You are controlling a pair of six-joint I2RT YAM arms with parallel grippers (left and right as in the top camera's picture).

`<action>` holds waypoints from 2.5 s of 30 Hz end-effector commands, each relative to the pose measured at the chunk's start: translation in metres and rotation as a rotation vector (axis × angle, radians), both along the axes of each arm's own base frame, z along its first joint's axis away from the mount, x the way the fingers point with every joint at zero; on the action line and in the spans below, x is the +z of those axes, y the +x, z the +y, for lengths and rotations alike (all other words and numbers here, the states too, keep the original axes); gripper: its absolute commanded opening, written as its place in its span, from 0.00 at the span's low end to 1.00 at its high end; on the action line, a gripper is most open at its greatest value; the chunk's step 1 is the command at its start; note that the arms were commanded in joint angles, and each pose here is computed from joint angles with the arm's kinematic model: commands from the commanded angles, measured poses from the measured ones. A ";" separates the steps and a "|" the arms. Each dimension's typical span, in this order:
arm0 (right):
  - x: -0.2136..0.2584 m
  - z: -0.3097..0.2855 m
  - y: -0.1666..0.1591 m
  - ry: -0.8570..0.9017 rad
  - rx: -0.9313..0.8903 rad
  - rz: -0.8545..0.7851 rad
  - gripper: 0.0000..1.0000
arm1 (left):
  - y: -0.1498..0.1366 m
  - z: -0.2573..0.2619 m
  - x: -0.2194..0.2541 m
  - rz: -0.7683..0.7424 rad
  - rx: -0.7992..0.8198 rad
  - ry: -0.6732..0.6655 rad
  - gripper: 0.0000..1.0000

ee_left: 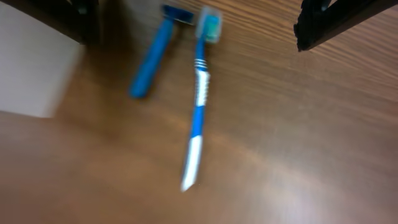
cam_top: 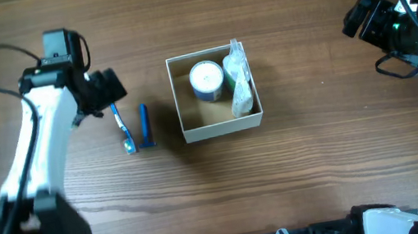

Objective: Pack container
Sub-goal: 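Move the left gripper to the toothbrush and grasp it, then place the toothbrush into the box beside the tub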

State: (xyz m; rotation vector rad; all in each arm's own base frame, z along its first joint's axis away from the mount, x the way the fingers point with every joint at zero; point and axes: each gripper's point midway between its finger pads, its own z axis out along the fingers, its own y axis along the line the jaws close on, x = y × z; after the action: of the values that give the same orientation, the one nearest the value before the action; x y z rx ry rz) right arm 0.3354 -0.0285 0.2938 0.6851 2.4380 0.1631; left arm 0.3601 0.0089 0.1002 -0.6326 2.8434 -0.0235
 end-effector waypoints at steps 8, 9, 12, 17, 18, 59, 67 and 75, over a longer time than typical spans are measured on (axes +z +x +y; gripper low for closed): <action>0.001 0.001 0.002 0.016 -0.004 -0.006 1.00 | -0.004 -0.001 -0.098 0.205 -0.048 -0.042 0.92; 0.001 0.001 0.002 0.016 -0.004 -0.006 1.00 | -0.005 -0.001 -0.101 0.214 -0.048 -0.042 0.89; 0.001 0.001 0.002 0.016 -0.004 -0.005 1.00 | -0.005 -0.001 -0.107 0.224 -0.047 -0.043 0.76; 0.001 0.001 0.002 0.016 -0.004 -0.006 1.00 | -0.005 -0.008 -0.107 0.221 -0.052 -0.078 0.36; 0.001 0.001 0.002 0.016 -0.004 -0.005 1.00 | -0.006 -0.008 -0.106 0.227 -0.052 -0.081 0.28; 0.001 0.001 0.002 0.016 -0.004 -0.005 1.00 | 0.013 -0.208 0.010 -0.182 -0.488 0.027 0.08; 0.001 0.001 0.002 0.016 -0.004 -0.006 1.00 | 0.007 -0.190 0.021 -0.158 -0.386 0.019 0.15; 0.001 0.001 0.002 0.016 -0.004 -0.006 1.00 | -0.009 -0.155 0.079 -0.230 -0.314 -0.002 0.61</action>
State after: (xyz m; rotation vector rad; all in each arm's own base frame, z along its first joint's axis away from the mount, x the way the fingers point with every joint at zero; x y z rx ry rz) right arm 0.3355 -0.0285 0.2939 0.6850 2.4377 0.1631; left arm 0.3550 -0.1637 0.1443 -0.0975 2.7578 -0.1218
